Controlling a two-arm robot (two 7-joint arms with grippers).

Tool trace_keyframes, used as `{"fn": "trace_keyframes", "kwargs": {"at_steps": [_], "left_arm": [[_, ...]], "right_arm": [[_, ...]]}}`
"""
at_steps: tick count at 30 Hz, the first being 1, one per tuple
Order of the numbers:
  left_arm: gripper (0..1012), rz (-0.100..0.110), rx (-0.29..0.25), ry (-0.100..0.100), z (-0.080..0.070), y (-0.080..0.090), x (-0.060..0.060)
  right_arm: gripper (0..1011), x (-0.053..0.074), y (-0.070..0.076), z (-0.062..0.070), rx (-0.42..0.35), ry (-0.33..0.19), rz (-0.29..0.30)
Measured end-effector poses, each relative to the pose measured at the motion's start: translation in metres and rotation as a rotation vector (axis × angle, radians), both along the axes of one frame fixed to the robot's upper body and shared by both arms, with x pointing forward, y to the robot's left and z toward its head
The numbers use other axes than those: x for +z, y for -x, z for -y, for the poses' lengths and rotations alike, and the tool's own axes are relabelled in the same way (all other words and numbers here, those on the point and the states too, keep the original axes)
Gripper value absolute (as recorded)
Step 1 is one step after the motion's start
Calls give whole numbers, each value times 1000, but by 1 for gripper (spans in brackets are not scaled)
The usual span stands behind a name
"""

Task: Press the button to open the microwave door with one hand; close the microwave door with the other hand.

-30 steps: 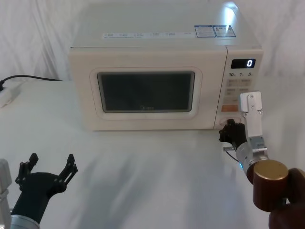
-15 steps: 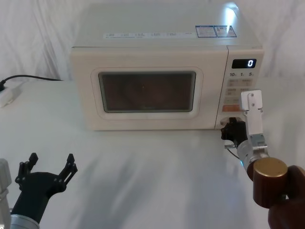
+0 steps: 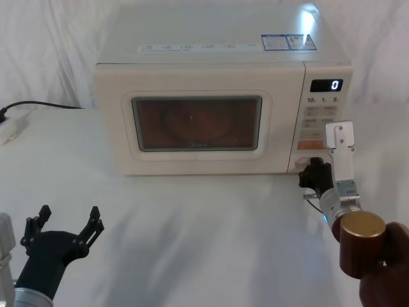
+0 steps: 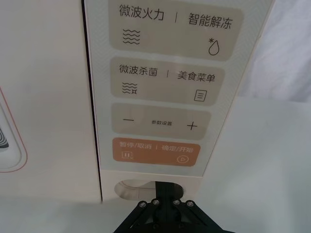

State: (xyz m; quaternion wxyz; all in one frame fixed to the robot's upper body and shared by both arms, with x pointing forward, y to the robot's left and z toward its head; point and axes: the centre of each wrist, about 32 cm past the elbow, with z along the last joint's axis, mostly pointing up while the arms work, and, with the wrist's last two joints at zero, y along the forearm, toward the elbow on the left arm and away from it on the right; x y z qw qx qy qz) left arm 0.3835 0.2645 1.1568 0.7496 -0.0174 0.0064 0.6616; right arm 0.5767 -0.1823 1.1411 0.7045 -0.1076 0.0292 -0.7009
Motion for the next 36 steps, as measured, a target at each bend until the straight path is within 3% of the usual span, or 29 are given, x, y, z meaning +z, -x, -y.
{"fn": "trace_keyframes", "kwargs": {"at_steps": [36], "left_arm": [[1001, 0, 0, 0, 0, 0, 0]], "right_arm": [[0, 1, -1, -2, 21, -5, 1]]}}
